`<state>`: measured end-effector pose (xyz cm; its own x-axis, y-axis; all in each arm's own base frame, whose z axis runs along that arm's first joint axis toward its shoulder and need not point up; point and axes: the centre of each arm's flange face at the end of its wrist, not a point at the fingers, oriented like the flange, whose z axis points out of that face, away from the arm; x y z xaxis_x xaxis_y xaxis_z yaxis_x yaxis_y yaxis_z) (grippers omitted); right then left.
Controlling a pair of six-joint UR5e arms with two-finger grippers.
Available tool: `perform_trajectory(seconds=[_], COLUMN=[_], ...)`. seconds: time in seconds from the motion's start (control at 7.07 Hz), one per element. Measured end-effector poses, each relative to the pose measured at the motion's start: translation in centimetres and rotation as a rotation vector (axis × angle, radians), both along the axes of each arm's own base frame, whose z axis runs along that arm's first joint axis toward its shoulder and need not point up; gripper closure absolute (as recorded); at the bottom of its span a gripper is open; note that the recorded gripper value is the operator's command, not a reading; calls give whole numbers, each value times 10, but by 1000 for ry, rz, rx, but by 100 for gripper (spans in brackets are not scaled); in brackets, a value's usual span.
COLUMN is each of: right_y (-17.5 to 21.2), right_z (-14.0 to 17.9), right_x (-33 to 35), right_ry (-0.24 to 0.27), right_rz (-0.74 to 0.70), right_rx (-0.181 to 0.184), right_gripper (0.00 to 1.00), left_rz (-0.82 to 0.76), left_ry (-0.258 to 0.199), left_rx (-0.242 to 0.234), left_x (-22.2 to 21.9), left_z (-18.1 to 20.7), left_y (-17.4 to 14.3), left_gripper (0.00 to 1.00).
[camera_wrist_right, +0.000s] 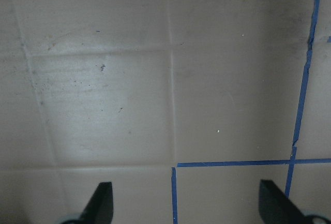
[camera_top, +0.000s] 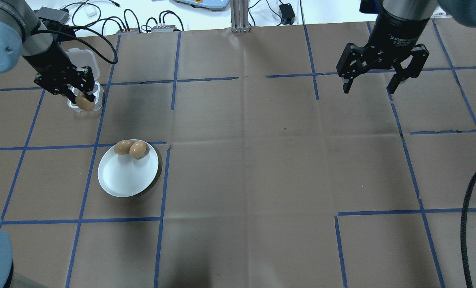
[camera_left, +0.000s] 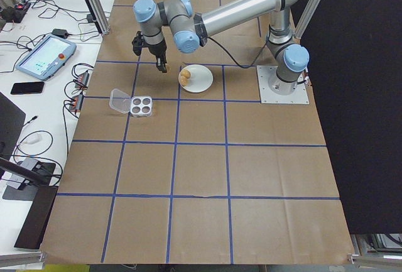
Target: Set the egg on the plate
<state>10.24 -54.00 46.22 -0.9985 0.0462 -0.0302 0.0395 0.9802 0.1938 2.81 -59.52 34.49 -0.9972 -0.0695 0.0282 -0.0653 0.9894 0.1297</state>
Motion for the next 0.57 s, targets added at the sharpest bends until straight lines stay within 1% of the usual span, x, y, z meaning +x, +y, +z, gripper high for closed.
perform_trajectory(seconds=[0.14, 0.28, 0.42, 0.57], right_y=[0, 0, 0, 0], right_z=[0, 0, 0, 0], right_x=[0, 0, 0, 0], right_ry=[0, 0, 0, 0], right_rz=[0, 0, 0, 0], right_rx=[0, 0, 0, 0], right_gripper=[0, 0, 0, 0], left_rz=[0, -2, -6, -10], left_ry=[5, 9, 8, 1], left_rx=[35, 65, 66, 45], left_x=[-27, -44, -50, -51], left_z=[-20, -52, -85, -109], left_y=[28, 49, 66, 76], left_gripper=[85, 85, 85, 85])
